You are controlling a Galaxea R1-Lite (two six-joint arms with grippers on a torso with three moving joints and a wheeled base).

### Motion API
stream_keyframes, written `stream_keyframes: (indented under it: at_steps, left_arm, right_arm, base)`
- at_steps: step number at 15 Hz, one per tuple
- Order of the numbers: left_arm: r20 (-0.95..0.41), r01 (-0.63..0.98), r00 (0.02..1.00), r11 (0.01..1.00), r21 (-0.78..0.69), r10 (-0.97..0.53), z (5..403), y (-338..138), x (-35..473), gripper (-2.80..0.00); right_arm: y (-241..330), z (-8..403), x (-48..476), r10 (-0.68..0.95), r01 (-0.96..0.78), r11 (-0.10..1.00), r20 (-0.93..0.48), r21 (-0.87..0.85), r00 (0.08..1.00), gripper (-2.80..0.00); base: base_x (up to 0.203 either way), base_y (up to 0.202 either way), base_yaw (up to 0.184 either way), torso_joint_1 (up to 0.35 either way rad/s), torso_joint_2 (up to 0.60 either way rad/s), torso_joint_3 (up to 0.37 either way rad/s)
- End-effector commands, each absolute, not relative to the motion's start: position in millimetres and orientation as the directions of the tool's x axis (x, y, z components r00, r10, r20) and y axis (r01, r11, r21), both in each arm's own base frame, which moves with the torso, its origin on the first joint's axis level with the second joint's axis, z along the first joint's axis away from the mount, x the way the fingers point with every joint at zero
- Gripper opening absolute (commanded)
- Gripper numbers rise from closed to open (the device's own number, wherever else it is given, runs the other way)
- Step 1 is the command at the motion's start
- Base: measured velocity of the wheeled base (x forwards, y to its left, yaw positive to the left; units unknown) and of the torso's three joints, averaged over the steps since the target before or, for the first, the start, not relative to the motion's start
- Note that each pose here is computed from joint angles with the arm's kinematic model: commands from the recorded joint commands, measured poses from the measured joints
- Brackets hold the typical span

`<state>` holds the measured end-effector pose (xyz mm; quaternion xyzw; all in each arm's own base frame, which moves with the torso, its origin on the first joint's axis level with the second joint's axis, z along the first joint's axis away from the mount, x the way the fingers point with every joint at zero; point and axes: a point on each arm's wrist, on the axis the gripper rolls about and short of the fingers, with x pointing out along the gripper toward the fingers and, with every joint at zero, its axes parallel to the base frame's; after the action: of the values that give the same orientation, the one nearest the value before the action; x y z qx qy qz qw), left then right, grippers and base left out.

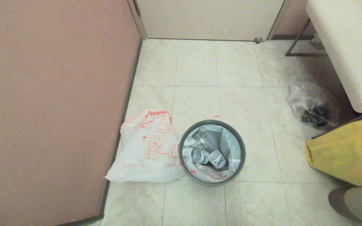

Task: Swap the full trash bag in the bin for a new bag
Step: Place the trash can ring on the floor

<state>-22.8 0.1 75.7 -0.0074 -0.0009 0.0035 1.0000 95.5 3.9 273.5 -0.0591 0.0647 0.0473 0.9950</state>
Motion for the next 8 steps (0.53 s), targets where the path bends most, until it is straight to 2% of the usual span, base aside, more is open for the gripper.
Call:
stream_keyframes:
  at_steps: [1, 5, 8]
  left_arm:
    - [0.002, -0.008, 1.0, 1.0, -0.015, 0.008, 75.7, 0.1, -22.8, -2.8]
    - [0.003, -0.008, 1.0, 1.0, -0.015, 0.008, 75.8, 0.1, -22.8, -2.8]
    - [0.003, -0.008, 1.0, 1.0, -0.015, 0.008, 75.8, 0.1, -22.8, -2.8]
  right_arm:
    - [14.9, 255.7, 189.2, 0.056, -0.099, 0.99, -0.367, -0.1, 0.929, -2.8]
    - [73.2, 233.2, 298.9, -0.078, -0.008, 0.985, -0.488, -0.172, 0.87, -2.8]
    - [108.3, 212.2, 333.8, -0.123, 0.006, 0.98, -0.58, -0.199, 0.805, -2.8]
  base:
    - [0.0, 0.0, 0.0, 0.0, 0.0, 0.0]
    - [0.0, 0.0, 0.0, 0.0, 0.0, 0.0]
    - [0.0, 0.0, 0.0, 0.0, 0.0, 0.0]
